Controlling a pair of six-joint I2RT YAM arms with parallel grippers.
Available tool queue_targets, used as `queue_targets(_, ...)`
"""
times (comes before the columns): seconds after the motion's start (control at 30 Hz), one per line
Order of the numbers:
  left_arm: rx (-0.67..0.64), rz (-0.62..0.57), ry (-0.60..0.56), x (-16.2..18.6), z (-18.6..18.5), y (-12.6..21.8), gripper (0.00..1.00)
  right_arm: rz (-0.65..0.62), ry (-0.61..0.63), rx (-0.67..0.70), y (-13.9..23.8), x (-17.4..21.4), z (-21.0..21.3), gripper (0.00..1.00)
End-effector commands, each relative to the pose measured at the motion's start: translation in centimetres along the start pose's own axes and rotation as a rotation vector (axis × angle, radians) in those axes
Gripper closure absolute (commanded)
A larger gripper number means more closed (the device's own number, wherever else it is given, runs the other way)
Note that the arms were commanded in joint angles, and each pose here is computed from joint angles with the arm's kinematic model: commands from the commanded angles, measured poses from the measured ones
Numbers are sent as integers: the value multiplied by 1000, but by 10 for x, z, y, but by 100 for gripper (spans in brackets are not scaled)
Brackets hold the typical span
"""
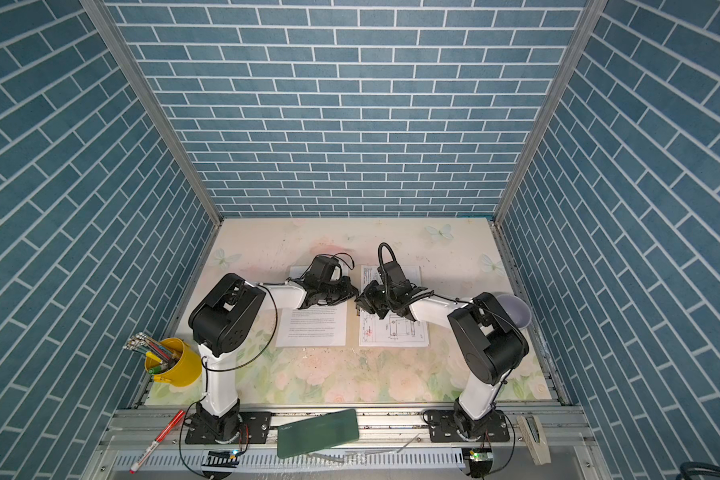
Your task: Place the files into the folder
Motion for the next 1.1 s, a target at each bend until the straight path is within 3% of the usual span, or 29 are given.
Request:
queue_targets(0.0, -63, 23, 3, 12, 19, -3, 91, 9, -31, 1, -5, 1, -3, 88)
queue_targets(0.5, -66, 28, -12, 10, 19, -3, 91, -12, -34, 52, -7, 2, -38, 100)
queue_targets(1.07, -71, 48, -30, 12, 21, -6, 91, -14, -17, 118, -19, 1, -83, 100)
Point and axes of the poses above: each gripper's point midway between its finger pads, its own y axis back along the fingers, its own z axis along the line the jaws close on, x = y × z, the point moved 3 cm from there along y, back along the fingers, and after that the axes turned 4 degrees about -y, right-handed, at the moved point
